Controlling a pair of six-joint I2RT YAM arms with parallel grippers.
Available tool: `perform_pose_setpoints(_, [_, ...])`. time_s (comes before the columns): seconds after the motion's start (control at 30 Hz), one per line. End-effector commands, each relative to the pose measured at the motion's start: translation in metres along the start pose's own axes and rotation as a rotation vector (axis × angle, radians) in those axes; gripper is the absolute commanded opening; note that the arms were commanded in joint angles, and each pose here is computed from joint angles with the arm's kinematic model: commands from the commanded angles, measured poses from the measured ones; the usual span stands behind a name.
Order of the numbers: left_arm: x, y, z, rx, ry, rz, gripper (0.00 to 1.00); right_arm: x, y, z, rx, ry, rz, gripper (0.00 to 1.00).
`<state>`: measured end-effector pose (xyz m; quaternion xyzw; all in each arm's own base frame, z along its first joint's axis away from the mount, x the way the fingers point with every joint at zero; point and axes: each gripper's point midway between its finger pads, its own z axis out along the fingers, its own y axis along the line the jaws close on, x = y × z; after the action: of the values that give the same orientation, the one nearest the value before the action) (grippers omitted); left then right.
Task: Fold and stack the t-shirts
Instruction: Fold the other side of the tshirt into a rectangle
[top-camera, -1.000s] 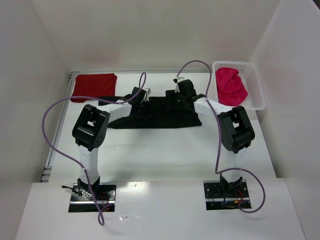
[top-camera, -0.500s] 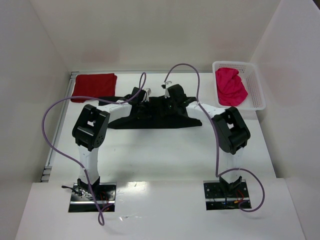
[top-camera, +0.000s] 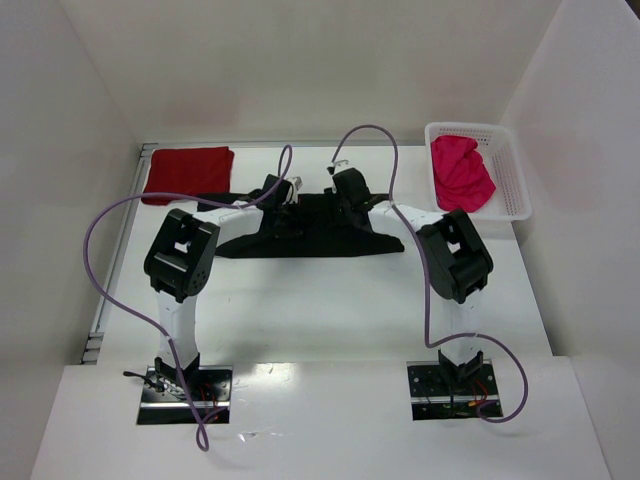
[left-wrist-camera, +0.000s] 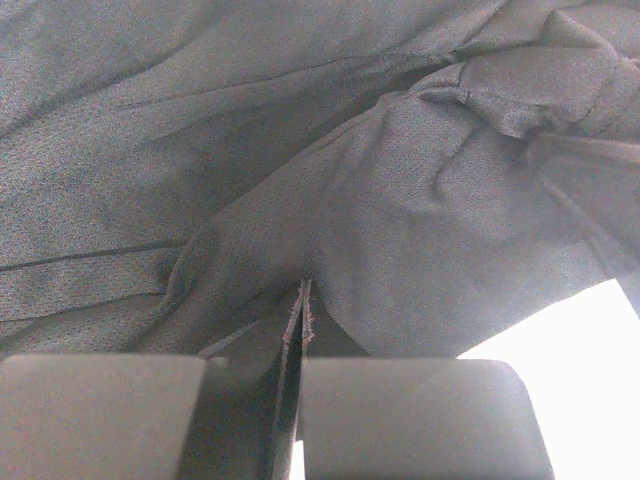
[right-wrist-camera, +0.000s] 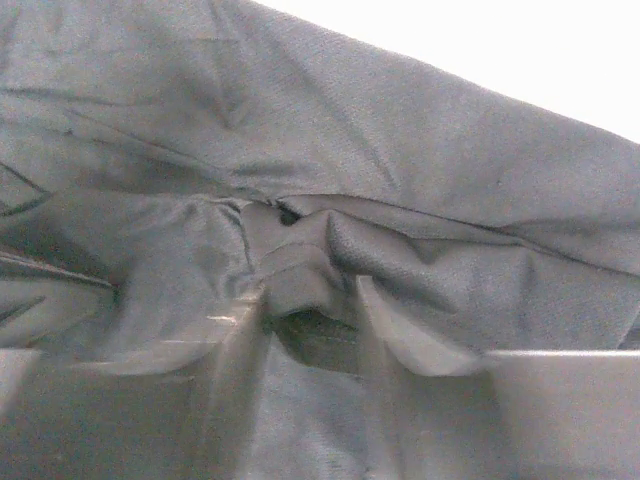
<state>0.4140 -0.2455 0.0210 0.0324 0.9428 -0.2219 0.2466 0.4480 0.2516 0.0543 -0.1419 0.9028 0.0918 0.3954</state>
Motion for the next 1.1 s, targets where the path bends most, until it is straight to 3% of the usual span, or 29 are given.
perform_pose_setpoints(0.0, [0.03, 0.008, -0.002, -0.017, 0.089, -0.004, 0.0, -0.041, -0.001, 0.002, 0.02, -0.117, 0.021, 0.41])
perform_pose_setpoints(0.1, [0.03, 0.008, -0.002, -0.017, 0.089, -0.004, 0.0, -0.034, -0.004, 0.009, 0.035, -0.094, 0.018, 0.23])
perform_pose_setpoints(0.23, [0.035, 0.008, -0.001, -0.012, 0.101, -0.007, 0.0, -0.045, -0.004, 0.015, 0.042, -0.117, -0.01, 0.08])
perform_pose_setpoints(0.37, [0.039, 0.01, -0.001, -0.016, 0.109, -0.009, 0.0, -0.06, -0.007, 0.025, 0.048, -0.142, -0.014, 0.05])
perform_pose_setpoints(0.53, [0.039, 0.009, -0.001, -0.007, 0.113, -0.009, 0.0, -0.09, -0.013, 0.028, 0.09, -0.195, -0.097, 0.2])
perform_pose_setpoints(0.67, [0.041, 0.01, 0.0, -0.007, 0.113, 0.0, 0.0, -0.107, -0.028, 0.032, 0.139, -0.214, -0.089, 0.39])
perform_pose_setpoints(0.77, [0.042, 0.009, -0.001, 0.002, 0.117, -0.001, 0.0, -0.116, -0.037, 0.027, 0.165, -0.236, -0.043, 0.63])
perform_pose_setpoints(0.8, [0.042, 0.009, -0.001, 0.002, 0.117, -0.001, 0.0, -0.121, -0.046, 0.02, 0.187, -0.244, -0.023, 0.66])
perform_pose_setpoints(1.07, [0.04, 0.007, -0.005, 0.005, 0.109, 0.002, 0.0, -0.103, -0.074, -0.033, 0.236, -0.198, 0.104, 0.69])
